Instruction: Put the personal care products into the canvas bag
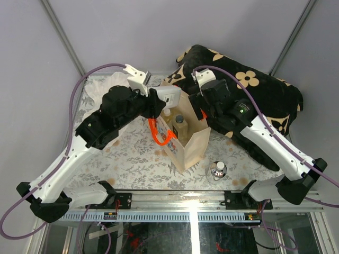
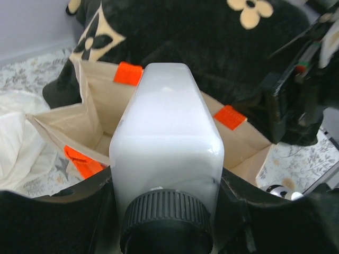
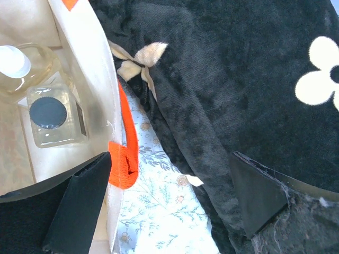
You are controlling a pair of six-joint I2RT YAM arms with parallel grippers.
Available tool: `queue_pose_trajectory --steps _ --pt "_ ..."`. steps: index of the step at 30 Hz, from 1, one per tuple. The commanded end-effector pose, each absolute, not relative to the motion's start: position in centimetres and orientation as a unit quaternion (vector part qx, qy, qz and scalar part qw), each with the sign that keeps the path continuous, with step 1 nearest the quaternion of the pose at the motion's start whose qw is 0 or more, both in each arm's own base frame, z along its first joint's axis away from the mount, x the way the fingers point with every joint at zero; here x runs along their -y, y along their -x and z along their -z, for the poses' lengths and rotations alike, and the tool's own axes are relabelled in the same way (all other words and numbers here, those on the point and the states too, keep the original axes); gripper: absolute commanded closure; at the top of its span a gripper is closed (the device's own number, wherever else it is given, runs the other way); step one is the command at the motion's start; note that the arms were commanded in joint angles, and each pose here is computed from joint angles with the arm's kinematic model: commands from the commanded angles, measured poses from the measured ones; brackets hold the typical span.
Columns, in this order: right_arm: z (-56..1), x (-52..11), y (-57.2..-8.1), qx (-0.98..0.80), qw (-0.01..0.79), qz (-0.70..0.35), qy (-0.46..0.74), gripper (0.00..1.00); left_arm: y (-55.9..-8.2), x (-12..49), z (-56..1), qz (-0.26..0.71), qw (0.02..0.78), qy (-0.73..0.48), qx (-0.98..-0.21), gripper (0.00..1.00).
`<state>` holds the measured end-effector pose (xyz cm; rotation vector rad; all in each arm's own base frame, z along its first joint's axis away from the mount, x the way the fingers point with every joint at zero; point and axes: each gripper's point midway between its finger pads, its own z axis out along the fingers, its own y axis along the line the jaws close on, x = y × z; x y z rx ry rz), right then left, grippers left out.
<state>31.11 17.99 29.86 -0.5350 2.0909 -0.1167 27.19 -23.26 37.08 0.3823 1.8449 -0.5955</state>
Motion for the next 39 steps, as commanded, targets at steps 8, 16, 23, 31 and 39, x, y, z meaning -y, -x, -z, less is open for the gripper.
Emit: queue_pose_trajectory --steps 8,16,23,31,39 --pt "-30.3 -17.6 -31.0 -0.850 0.483 0.051 0.204 0.01 -29.3 25.4 -43.6 0.309 0.645 -0.136 -0.685 1.00" --pt "-31.2 -17.1 -30.4 -0.848 0.492 0.041 0.194 0.01 -32.0 26.5 -37.9 0.263 0.616 -0.137 -0.730 1.00" --pt "-31.1 -16.4 -30.3 -0.849 0.490 0.055 0.190 0.01 -30.6 25.1 -36.8 0.230 0.566 -0.150 -0.778 1.00" --pt "-30.5 -16.4 -30.5 -0.850 0.485 0.065 0.196 0.01 -27.0 21.6 -34.4 0.204 0.503 -0.129 -0.830 1.00" --pt "-30.1 -16.5 -30.4 -0.852 0.481 0.063 0.199 0.01 -26.1 22.8 -29.7 0.231 0.453 -0.114 -0.853 1.00"
